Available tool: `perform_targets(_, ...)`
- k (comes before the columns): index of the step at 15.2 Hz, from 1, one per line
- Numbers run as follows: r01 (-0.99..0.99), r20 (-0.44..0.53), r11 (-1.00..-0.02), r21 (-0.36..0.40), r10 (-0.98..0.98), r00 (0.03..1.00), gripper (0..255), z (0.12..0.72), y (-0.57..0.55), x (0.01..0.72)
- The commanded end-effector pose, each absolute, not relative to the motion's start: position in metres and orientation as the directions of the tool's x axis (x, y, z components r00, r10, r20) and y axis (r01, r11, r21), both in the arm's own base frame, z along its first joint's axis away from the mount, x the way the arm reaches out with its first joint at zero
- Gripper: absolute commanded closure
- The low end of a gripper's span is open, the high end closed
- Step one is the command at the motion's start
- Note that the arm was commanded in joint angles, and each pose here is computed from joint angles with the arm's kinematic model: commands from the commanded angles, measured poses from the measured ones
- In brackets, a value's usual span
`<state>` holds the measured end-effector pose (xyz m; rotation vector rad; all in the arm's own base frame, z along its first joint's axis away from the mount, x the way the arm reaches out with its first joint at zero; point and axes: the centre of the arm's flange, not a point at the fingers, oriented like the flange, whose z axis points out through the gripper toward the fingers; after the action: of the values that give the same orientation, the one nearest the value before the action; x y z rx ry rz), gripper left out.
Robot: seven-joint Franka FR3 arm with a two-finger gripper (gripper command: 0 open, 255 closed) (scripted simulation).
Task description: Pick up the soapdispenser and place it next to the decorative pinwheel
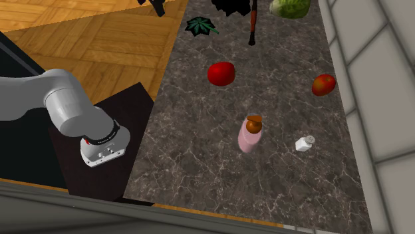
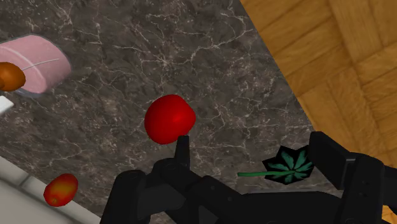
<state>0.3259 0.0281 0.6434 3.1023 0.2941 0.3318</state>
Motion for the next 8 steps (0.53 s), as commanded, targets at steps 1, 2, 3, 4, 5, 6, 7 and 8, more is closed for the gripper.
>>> perform_targets(1, 0.185, 0.209, -0.982, 0.028, 0.187, 0.96, 0, 0.643, 0.028, 0.326)
perform_targets(2, 0.193, 0.204, -0.981, 0.029, 0.194, 0.96, 0, 0.636, 0.017, 0.328)
perform_targets(3, 0.2, 0.199, -0.979, 0.03, 0.202, 0.959, 0, 0.629, 0.006, 0.33)
perform_targets(4, 0.208, 0.194, -0.978, 0.031, 0.21, 0.958, 0, 0.622, -0.005, 0.332)
perform_targets(5, 0.215, 0.189, -0.976, 0.032, 0.217, 0.958, 0, 0.615, -0.015, 0.334)
perform_targets(6, 0.223, 0.183, -0.974, 0.033, 0.225, 0.957, 0, 0.608, -0.026, 0.337)
perform_targets(7, 0.231, 0.178, -0.972, 0.033, 0.233, 0.956, 0, 0.601, -0.037, 0.339)
perform_targets(8, 0.238, 0.173, -0.971, 0.034, 0.24, 0.955, 0, 0.594, -0.048, 0.341)
